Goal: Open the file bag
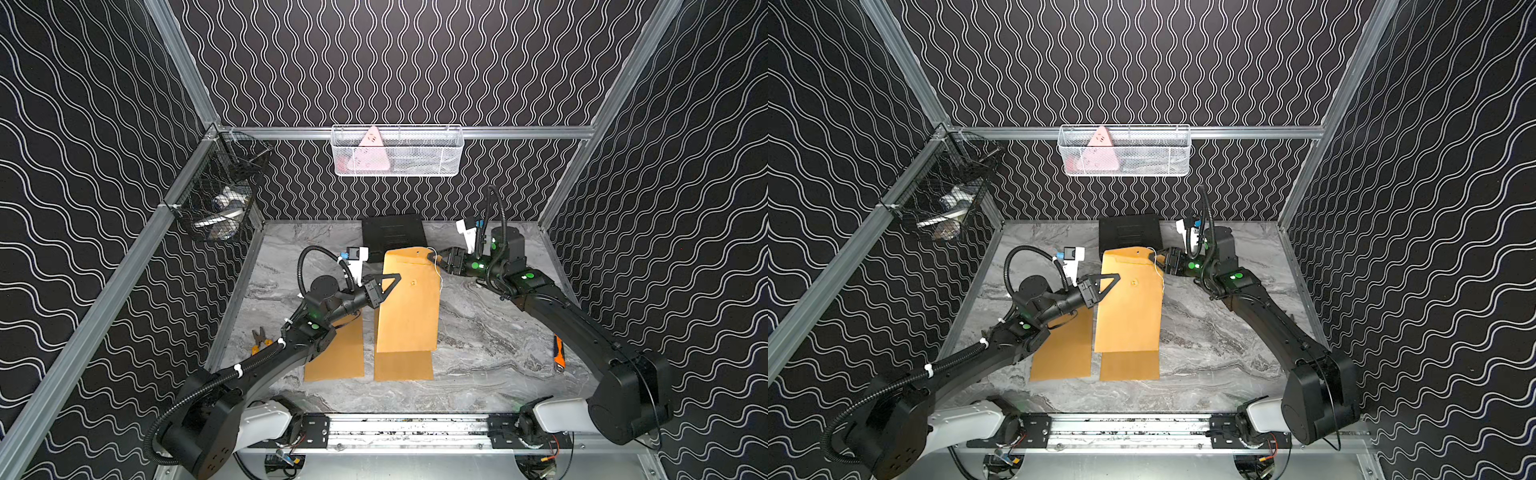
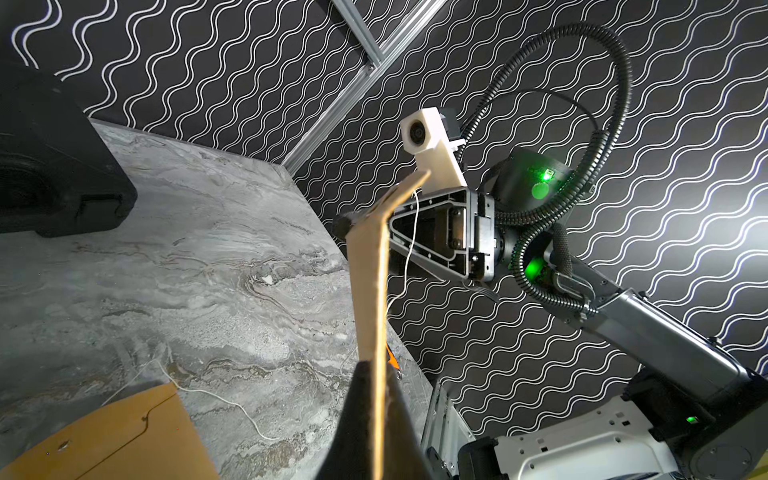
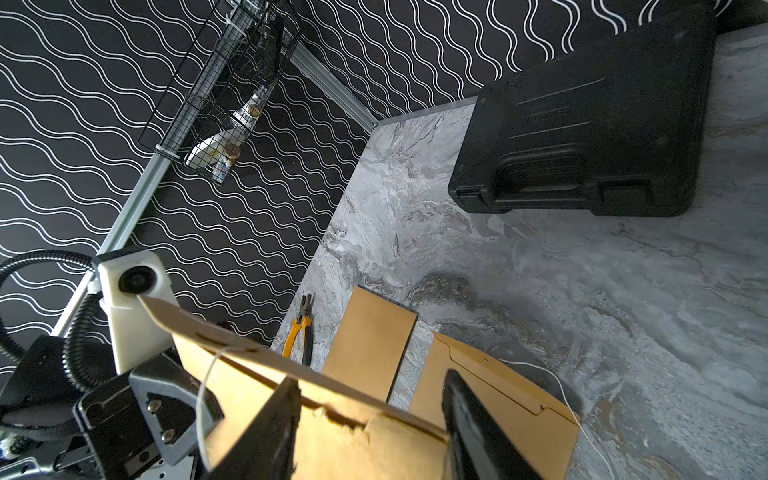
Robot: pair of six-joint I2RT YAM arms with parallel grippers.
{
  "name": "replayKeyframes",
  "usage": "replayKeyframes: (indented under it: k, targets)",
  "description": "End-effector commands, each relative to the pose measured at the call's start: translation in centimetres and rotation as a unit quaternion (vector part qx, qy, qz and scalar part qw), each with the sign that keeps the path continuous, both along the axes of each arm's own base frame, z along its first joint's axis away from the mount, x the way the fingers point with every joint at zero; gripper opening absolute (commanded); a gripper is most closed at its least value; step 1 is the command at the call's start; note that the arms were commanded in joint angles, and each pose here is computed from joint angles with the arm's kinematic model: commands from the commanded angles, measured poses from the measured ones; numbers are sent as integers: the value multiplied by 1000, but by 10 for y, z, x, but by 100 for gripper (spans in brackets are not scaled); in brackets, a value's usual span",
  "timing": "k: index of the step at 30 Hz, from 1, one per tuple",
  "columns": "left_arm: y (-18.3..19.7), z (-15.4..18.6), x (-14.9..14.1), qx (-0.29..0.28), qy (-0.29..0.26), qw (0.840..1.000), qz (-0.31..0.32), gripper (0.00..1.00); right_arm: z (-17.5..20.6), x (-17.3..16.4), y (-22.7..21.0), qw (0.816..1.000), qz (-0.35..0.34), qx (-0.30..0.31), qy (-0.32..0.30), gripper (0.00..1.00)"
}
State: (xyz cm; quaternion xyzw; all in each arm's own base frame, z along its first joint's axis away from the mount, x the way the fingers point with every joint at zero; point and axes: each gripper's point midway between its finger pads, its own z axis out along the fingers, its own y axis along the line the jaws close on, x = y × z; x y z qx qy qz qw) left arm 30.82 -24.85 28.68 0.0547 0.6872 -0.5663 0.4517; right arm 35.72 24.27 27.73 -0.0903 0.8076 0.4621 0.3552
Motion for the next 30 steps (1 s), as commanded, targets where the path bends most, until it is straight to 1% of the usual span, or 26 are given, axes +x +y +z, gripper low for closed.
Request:
replayKeyframes:
  k: [1, 7, 11, 16, 22, 25, 27, 30]
  targets:
    - [-1, 21, -3, -25, -34, 999, -7, 0, 6, -8, 7, 999, 32, 12, -5, 61]
    - [0, 24, -4, -23, -39, 999, -5, 0, 2, -7, 0, 1000, 20, 4, -9, 67]
    - [0, 27, -5, -24, -41, 999, -5, 0, -4, -7, -4, 1000, 16, -7, -8, 69]
    - [-2, 25, -5, -30, -38, 999, -12, 0, 5, -11, -1, 999, 34, 12, -18, 65]
    - [-4, 18, -3, -30, -31, 999, -14, 0, 24, -21, 8, 995, 75, 50, -33, 61]
    - [-5, 16, -2, -28, -30, 999, -14, 0, 30, -24, 11, 993, 89, 66, -35, 55]
    - [-5, 14, 0, -26, -28, 999, -14, 0, 31, -26, 12, 992, 98, 72, -33, 42]
    - [-5, 13, 1, -24, -29, 999, -11, 0, 34, -28, 13, 991, 105, 79, -32, 26]
